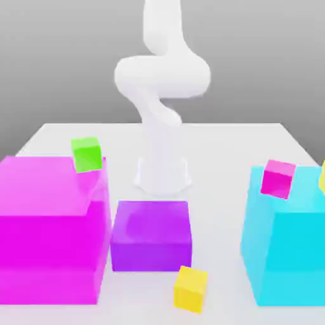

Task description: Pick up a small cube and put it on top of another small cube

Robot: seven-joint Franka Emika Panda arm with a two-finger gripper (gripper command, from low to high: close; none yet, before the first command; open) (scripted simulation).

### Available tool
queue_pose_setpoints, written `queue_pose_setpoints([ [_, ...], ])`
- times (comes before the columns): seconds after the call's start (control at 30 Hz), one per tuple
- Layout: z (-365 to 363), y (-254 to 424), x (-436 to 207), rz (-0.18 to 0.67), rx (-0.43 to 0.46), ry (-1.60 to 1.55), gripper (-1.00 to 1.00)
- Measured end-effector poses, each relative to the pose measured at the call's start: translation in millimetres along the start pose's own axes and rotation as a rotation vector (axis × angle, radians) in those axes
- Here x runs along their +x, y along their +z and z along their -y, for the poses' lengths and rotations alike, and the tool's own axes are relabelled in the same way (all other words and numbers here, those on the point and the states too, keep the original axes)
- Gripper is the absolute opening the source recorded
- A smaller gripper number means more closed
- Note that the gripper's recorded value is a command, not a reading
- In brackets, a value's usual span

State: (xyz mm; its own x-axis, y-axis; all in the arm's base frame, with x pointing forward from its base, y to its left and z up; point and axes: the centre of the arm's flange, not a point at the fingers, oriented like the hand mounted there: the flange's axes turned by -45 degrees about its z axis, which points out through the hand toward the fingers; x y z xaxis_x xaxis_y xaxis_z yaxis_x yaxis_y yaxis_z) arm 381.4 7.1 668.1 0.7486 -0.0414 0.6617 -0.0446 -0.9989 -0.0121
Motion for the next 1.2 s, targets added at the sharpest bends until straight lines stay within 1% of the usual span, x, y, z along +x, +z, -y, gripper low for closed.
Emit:
queue_pose_setpoints([
  [0.17,12.3,109.3,-22.5,0.154,-0.041,0.053,0.00],
  [0.33,20.6,205.6,-66.6,0.302,-0.073,0.104,0.00],
  [0.57,31.2,315.0,-158.2,0.509,-0.101,0.179,0.00],
  [0.77,43.3,378.5,-255.4,0.688,-0.111,0.250,0.00],
  [0.83,44.5,395.8,-276.1,0.709,-0.111,0.261,0.00],
  [0.93,44.6,421.8,-300.8,0.715,-0.111,0.265,0.00],
  [0.97,44.4,430.1,-309.3,0.716,-0.112,0.264,-1.00],
  [1.2,44.5,432.2,-311.4,0.715,-0.111,0.264,-1.00],
])
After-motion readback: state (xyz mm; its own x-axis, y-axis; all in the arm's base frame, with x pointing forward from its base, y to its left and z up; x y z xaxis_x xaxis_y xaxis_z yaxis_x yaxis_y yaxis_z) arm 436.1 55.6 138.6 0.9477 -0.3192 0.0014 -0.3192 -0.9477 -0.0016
